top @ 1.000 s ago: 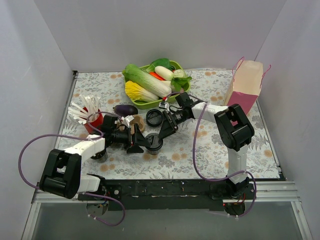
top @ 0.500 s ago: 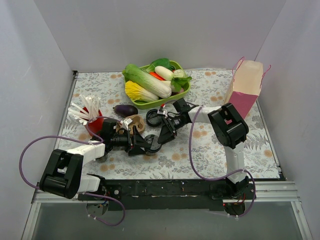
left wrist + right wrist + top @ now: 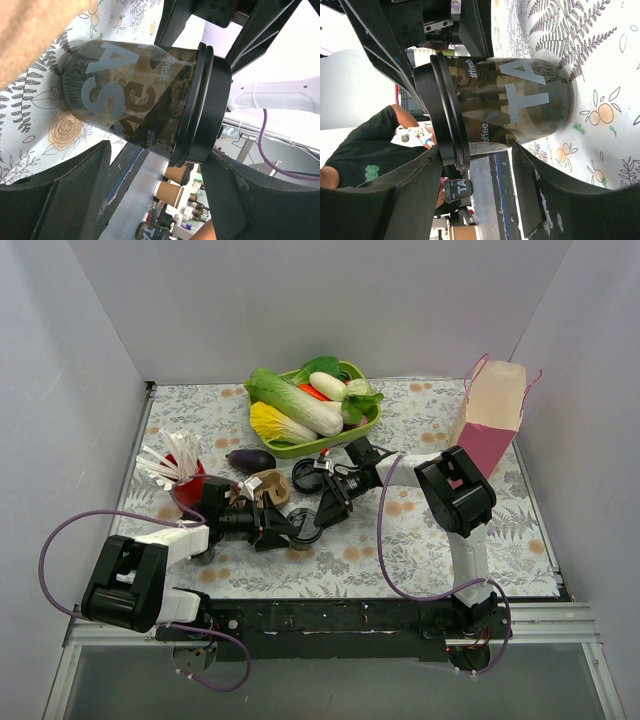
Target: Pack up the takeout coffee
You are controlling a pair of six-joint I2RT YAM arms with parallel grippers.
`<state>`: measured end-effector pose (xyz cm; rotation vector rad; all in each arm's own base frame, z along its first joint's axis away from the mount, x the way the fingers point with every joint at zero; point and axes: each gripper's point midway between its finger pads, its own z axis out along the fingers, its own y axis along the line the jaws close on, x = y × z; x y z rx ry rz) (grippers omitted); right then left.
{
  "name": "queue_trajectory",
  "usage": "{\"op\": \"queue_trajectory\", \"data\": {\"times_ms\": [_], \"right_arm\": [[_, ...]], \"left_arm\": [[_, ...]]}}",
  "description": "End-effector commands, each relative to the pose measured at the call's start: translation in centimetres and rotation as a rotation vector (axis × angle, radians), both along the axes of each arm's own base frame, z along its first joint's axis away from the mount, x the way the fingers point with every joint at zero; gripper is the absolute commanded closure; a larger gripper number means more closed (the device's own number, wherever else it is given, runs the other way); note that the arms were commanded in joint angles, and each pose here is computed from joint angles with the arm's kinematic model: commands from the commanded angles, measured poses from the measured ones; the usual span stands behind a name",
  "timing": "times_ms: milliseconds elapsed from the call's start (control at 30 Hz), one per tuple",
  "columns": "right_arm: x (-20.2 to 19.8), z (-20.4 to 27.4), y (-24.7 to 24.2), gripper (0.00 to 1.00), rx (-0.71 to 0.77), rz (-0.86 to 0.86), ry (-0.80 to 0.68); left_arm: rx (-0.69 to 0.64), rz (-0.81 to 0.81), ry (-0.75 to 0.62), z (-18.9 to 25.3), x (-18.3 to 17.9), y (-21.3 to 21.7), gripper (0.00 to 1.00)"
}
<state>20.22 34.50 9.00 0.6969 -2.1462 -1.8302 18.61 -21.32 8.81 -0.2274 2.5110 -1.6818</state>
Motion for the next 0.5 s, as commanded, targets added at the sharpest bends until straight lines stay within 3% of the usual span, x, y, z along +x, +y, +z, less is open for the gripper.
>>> {"op": "queue_trajectory", "data": {"times_ms": [0, 400, 467], "right_arm": [[0.6, -0.3, 0.3, 0.37, -0.001, -0.008, -0.042], [-0.2, -0.3, -0.3, 0.38, -0.032, -0.023, -0.032], [0.1, 0.2, -0.1, 0.37, -0.019, -0.022, -0.051]], "left_arm": [[0.095, 0.029, -0.078, -0.7, 1.8, 0.7, 0.3], [0.092, 0.03, -0.233, 0.1, 4.5, 0.4, 0.3], [0.084, 0.028, -0.206, -0.4, 4.3, 0.3, 0.31]]}}
